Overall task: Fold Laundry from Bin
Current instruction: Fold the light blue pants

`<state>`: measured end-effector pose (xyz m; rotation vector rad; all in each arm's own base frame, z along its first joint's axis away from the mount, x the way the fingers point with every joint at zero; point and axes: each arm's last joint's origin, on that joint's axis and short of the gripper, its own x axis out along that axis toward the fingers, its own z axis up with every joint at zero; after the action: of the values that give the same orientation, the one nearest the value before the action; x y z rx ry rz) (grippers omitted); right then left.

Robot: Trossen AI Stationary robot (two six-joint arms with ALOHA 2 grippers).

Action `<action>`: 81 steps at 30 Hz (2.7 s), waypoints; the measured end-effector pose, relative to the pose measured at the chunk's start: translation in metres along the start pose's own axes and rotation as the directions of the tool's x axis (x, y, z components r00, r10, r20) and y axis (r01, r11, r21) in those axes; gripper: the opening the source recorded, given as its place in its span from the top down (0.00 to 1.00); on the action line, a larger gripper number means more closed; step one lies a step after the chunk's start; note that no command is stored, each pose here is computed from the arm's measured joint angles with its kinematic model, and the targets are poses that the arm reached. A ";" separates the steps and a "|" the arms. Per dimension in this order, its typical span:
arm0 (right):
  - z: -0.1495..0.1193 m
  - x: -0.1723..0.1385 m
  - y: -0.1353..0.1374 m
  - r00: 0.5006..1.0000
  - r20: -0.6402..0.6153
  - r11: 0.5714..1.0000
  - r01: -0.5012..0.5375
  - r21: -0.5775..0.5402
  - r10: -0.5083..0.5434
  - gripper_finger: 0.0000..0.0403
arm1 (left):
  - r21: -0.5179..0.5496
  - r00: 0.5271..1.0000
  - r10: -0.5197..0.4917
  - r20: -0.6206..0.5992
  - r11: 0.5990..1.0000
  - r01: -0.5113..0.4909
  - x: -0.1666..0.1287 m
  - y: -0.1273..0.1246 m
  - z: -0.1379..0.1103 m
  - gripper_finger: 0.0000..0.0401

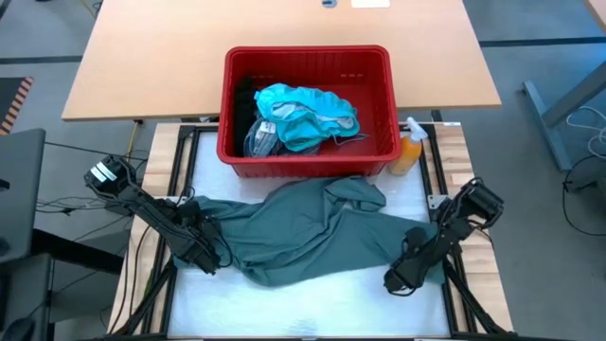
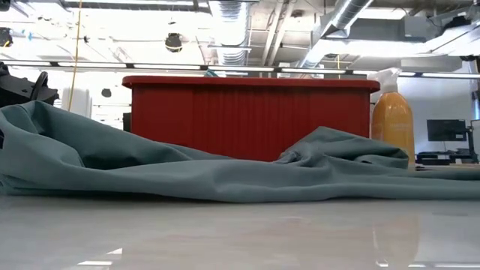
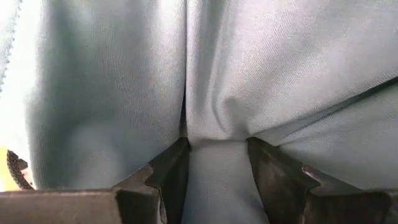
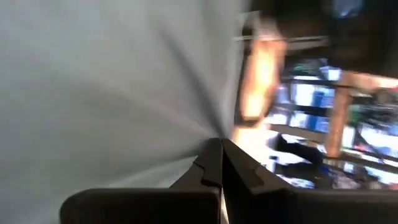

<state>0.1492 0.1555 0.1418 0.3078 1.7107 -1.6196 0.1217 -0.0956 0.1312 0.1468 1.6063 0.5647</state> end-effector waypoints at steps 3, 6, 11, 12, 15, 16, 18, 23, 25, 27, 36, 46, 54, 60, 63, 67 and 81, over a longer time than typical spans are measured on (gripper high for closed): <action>-0.005 -0.021 -0.007 0.999 0.021 0.999 -0.045 0.012 0.045 0.94 | 0.000 1.000 0.000 0.000 1.000 0.000 0.000 0.000 0.000 0.60; -0.007 -0.047 -0.008 0.949 0.111 0.954 -0.300 0.024 0.296 0.94 | 0.002 1.000 0.000 -0.001 1.000 0.000 0.000 0.000 0.000 0.60; -0.004 -0.079 -0.015 0.850 0.269 0.880 -0.475 0.021 0.453 0.95 | 0.014 1.000 -0.003 -0.008 1.000 0.003 0.000 0.001 0.001 0.60; -0.004 -0.081 -0.012 0.820 0.294 0.856 -0.517 0.010 0.491 0.95 | 0.012 1.000 -0.003 -0.009 1.000 0.003 0.000 0.001 0.002 0.60; 0.001 -0.088 0.009 0.703 0.303 0.752 -0.655 -0.076 0.643 0.95 | 0.015 1.000 -0.007 -0.015 1.000 0.007 0.000 0.001 0.002 0.60; 0.004 -0.090 0.017 0.664 0.292 0.713 -0.693 -0.107 0.689 0.95 | 0.016 1.000 -0.007 -0.016 1.000 0.007 0.000 0.001 0.002 0.60; 0.011 -0.090 0.035 0.602 0.289 0.656 -0.741 -0.146 0.744 0.95 | 0.014 1.000 -0.008 -0.017 1.000 0.008 0.000 0.001 0.002 0.60; 0.020 -0.081 0.071 0.629 0.261 0.678 -0.707 -0.201 0.733 0.95 | 0.008 1.000 -0.009 -0.020 1.000 0.010 0.000 0.001 0.002 0.60; 0.019 -0.077 0.082 0.653 0.237 0.695 -0.681 -0.232 0.719 0.95 | 0.008 1.000 -0.010 -0.021 1.000 0.011 0.000 0.001 0.002 0.60; 0.016 -0.077 0.090 0.670 0.202 0.699 -0.667 -0.258 0.715 0.95 | 0.010 1.000 -0.012 -0.025 1.000 0.013 0.000 0.001 0.002 0.60; -0.013 -0.124 0.081 0.597 0.029 0.568 -0.745 -0.350 0.802 0.95 | 0.029 0.999 -0.007 -0.039 1.000 0.008 0.000 0.002 0.001 0.60; 0.003 -0.133 0.038 0.781 0.235 0.801 -0.490 -0.342 0.578 0.95 | 0.078 0.999 -0.016 -0.052 0.997 0.020 0.000 0.002 0.000 0.60; 0.072 -0.119 0.049 0.788 0.407 0.883 -0.365 -0.296 0.463 0.95 | 0.242 1.000 -0.008 -0.014 0.970 0.011 0.000 0.001 0.002 0.60; 0.116 -0.102 0.017 0.728 0.457 0.859 -0.443 -0.257 0.512 0.94 | 0.252 1.000 -0.003 -0.003 0.968 0.004 0.000 0.000 0.001 0.60; 0.133 -0.091 -0.003 0.693 0.456 0.828 -0.504 -0.246 0.558 0.91 | 0.273 1.000 -0.001 0.006 0.962 0.000 -0.002 -0.001 0.001 0.58; 0.144 -0.073 -0.024 0.675 0.459 0.807 -0.557 -0.194 0.577 0.83 | 0.281 1.000 -0.022 0.015 0.960 0.017 -0.008 -0.004 0.002 0.55; 0.123 -0.035 -0.025 0.645 0.427 0.762 -0.615 -0.203 0.634 0.45 | 0.256 0.991 -0.083 0.105 0.965 0.053 -0.065 0.010 0.012 0.45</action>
<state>0.2006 0.0473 0.1930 0.3935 1.0737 -1.0174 0.1390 -0.1112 0.1943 0.3081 1.5596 0.2905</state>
